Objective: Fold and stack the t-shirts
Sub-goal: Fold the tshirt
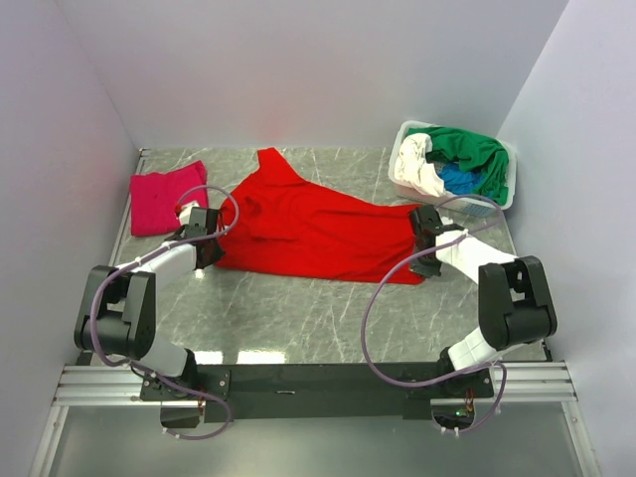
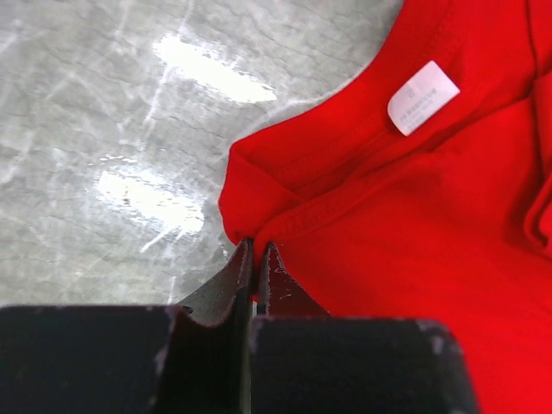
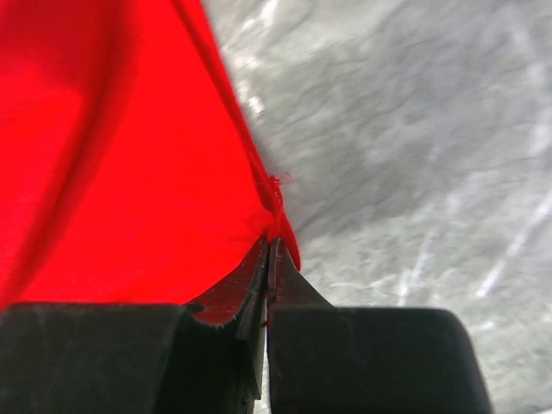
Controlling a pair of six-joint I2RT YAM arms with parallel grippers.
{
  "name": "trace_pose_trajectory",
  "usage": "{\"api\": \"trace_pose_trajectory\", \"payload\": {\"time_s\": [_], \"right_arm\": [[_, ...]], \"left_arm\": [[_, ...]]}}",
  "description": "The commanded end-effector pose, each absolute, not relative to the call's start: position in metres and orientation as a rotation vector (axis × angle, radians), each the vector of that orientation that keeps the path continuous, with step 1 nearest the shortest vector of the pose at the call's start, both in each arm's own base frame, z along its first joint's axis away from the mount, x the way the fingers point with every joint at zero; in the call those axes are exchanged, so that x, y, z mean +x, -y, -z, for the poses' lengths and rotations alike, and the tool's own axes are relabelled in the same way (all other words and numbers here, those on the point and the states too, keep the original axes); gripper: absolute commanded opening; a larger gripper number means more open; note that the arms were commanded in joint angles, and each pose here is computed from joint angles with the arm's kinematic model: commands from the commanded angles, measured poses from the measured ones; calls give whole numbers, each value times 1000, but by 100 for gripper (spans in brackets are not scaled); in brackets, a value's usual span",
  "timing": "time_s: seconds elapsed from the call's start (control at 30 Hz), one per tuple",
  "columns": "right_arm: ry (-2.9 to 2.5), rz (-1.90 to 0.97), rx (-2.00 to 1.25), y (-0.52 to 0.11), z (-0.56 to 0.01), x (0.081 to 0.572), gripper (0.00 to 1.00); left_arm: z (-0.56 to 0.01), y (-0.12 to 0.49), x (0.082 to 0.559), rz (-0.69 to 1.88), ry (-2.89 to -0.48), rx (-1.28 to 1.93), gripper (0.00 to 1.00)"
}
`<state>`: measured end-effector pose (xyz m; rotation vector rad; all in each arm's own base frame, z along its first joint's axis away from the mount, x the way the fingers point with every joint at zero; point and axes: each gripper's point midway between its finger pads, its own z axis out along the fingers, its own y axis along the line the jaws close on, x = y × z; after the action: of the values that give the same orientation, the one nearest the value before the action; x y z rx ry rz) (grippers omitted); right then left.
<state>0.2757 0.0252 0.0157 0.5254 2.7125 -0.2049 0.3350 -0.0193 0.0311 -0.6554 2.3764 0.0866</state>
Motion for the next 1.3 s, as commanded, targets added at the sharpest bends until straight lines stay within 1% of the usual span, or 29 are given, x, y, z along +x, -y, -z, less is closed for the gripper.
{"api": "trace_pose_trajectory", "payload": {"time_s": [0.0,0.23,0.53,0.57,0.6,0.63,0.67,0.7,0.73,0.77,0.83,0.87,0.97,1.03,1.1,1.13,1.17,1.27], "right_arm": [[-2654,406,546,2,-32,282,0],[-2611,527,583,19,-43,284,0],[-2622,505,596,16,-45,281,0],[-2625,504,598,16,-45,280,0],[-2633,507,596,16,-43,279,0],[-2635,509,596,15,-43,280,0],[-2635,509,600,15,-43,280,4],[-2640,513,599,16,-44,278,9],[-2629,510,603,16,-47,280,14],[-2626,513,601,16,-49,280,27],[-2600,527,612,19,-57,280,38],[-2592,523,612,20,-61,281,43],[-2562,480,592,16,-72,284,47],[-2544,430,577,10,-80,286,48],[-2536,376,545,3,-83,288,48],[-2530,324,524,-4,-87,288,48],[-2520,294,500,-9,-90,291,47],[-2506,213,458,-21,-98,287,48]], "left_arm": [[-54,4,344,-160,-2295,-680,1],[-61,-4,339,-197,-2262,-710,0],[-73,-2,335,-167,-2223,-728,1],[-72,-2,335,-163,-2227,-728,4],[-71,-2,334,-169,-2233,-731,13],[-73,-1,334,-171,-2230,-730,36],[-76,-3,334,-182,-2219,-742,50],[-77,-4,332,-190,-2217,-747,62],[-86,-3,333,-177,-2192,-747,76],[-91,-3,334,-171,-2177,-751,81],[-103,1,337,-140,-2147,-752,87],[-112,4,339,-111,-2126,-751,87],[-129,29,348,-29,-2107,-700,87],[-136,57,355,59,-2119,-636,85],[-134,80,366,141,-2138,-599,83],[-123,97,368,195,-2193,-560,81],[-125,109,375,240,-2183,-548,79],[-104,123,385,241,-2236,-529,74]]}}
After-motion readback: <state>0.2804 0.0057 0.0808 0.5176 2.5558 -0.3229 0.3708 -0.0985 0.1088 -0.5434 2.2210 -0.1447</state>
